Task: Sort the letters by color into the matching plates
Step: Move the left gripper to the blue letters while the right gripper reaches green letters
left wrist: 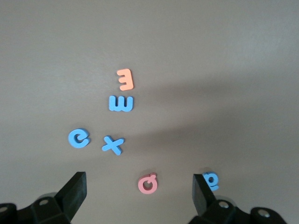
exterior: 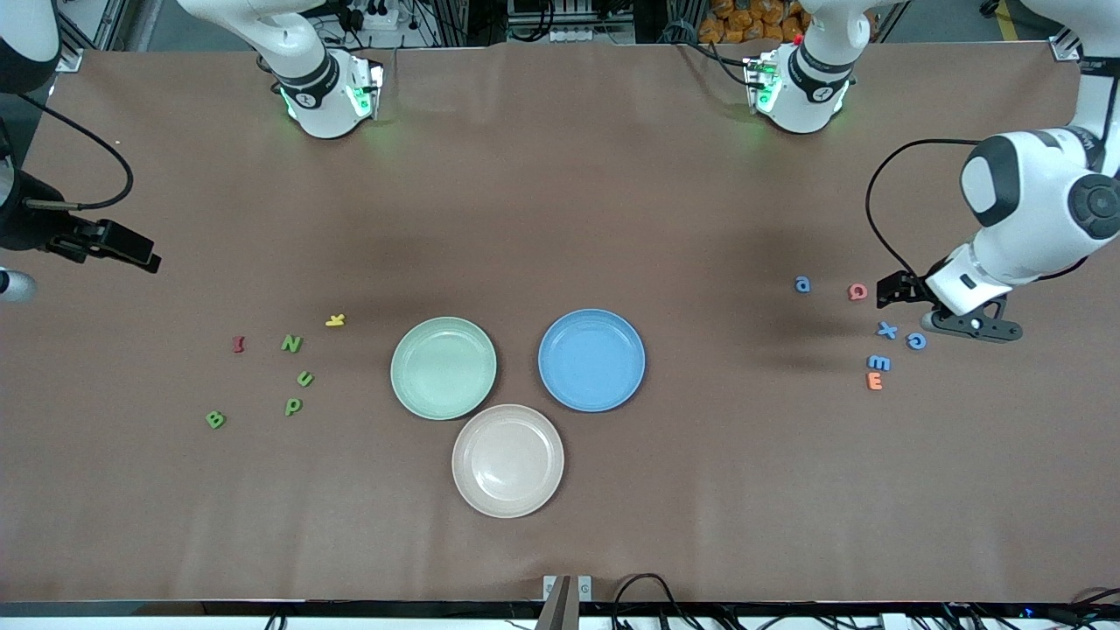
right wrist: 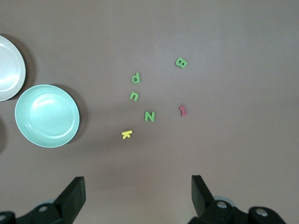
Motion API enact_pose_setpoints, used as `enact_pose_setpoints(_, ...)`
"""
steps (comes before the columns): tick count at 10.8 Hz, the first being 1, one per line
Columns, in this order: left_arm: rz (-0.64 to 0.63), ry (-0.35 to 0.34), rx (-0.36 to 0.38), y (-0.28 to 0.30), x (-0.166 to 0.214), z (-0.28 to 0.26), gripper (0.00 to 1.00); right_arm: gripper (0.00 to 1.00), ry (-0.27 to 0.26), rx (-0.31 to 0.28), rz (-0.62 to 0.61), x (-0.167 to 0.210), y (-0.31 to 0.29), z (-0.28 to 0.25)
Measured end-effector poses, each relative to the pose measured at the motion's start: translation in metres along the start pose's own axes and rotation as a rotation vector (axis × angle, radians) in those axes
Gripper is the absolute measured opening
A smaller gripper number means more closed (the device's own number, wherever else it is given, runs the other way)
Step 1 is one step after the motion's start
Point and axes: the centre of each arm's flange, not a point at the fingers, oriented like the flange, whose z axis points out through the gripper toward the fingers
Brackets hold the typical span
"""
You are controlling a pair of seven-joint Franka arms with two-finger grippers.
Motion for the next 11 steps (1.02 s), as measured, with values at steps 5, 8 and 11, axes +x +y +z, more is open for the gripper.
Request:
enact_pose_setpoints(5, 0.189, -0.058, 0.016, -0.004, -0.006, 0.055, 1.00, 1.00, 0.042, 0.005, 0.026, 0.015, 0.013, 0.037)
enact_pose_setpoints(8, 0.198, -0.058, 0.029, -0.015, -0.005, 0.083, 1.00, 1.00, 0.051, 0.005, 0.069, 0.024, 0.037, 0.086)
enact_pose_setpoints(11, 0.175, -0.075, 0.035, -0.040, -0.003, 0.104, 1.00, 1.00, 0.062, 0.002, 0.077, 0.028, 0.061, 0.141)
